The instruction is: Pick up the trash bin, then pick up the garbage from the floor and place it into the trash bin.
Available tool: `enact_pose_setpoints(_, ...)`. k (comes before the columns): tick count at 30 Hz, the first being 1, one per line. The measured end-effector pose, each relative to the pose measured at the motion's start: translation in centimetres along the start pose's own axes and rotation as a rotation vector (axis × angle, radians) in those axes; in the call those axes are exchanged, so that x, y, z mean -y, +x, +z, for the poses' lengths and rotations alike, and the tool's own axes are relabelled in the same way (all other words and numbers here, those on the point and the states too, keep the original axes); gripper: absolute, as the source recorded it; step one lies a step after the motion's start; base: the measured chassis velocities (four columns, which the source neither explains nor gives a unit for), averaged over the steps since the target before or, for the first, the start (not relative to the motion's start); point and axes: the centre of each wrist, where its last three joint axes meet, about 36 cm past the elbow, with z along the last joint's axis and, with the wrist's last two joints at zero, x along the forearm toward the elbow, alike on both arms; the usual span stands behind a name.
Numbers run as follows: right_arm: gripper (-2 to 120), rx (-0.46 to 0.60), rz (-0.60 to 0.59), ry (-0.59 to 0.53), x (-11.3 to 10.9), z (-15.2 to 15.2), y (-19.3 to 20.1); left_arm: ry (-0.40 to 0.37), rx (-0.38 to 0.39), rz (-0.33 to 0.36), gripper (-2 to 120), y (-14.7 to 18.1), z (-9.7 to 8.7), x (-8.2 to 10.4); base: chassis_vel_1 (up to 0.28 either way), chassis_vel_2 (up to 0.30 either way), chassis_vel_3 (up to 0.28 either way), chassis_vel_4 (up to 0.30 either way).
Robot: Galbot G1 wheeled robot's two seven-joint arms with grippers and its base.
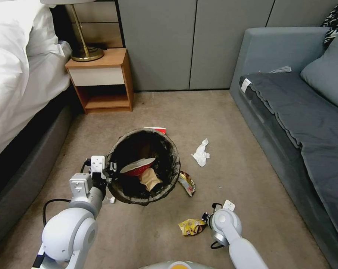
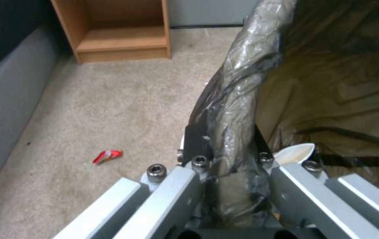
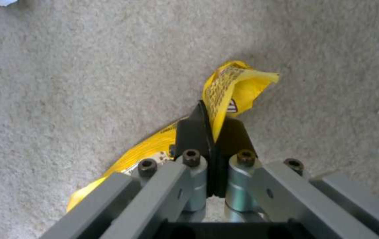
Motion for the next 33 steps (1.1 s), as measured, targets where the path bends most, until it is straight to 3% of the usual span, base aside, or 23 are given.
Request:
enact_pose_setpoints(7, 0, 0.018, -0.006, 0.004, 0.4, -0.5, 0.8, 0.002, -0.006, -0.016, 0, 0.1, -0.2, -0.2, 0.000, 0.000, 0.000, 0.000)
enact_pose_setpoints(14, 0, 0.112, -0.030, 0.054, 1.2, -1.1, 3.9, -0.007, -0.005, -0.021, 0, 0.1, -0.3, -0.3, 0.000, 0.000, 0.000, 0.000)
enact_pose_setpoints(16, 0, 0.171, -0.074, 0.062, 1.6, -2.4, 7.1, -0.012, -0.002, -0.018, 0, 0.0, -0.3, -0.4, 0.000, 0.000, 0.000, 0.000)
enact_pose_setpoints(18, 0, 0.184, -0.082, 0.064, 1.7, -2.7, 7.7, -0.012, -0.002, -0.018, 0, 0.0, -0.3, -0.4, 0.000, 0.000, 0.000, 0.000)
enact_pose_setpoints(22, 0, 0.349, -0.158, 0.104, 2.9, -5.0, 14.7, -0.017, 0.000, -0.010, 0, 0.0, -0.3, -0.2, 0.000, 0.000, 0.000, 0.000)
enact_pose_setpoints(25, 0, 0.411, -0.188, 0.131, 3.1, -5.3, 17.1, -0.019, -0.002, -0.009, 0, 0.0, -0.3, -0.2, 0.000, 0.000, 0.000, 0.000)
enact_pose_setpoints(28, 0, 0.494, -0.233, 0.201, 3.2, -5.6, 20.2, -0.022, -0.005, -0.009, 0, 0.1, -0.3, -0.2, 0.000, 0.000, 0.000, 0.000)
enact_pose_setpoints(32, 0, 0.730, -0.349, 0.477, 3.6, -6.5, 26.0, -0.010, -0.021, -0.006, 0, 0.5, -0.6, 0.1, 0.000, 0.000, 0.000, 0.000)
enact_pose_setpoints(33, 0, 0.730, -0.349, 0.477, 3.6, -6.5, 26.0, -0.010, -0.021, -0.006, 0, 0.5, -0.6, 0.1, 0.000, 0.000, 0.000, 0.000)
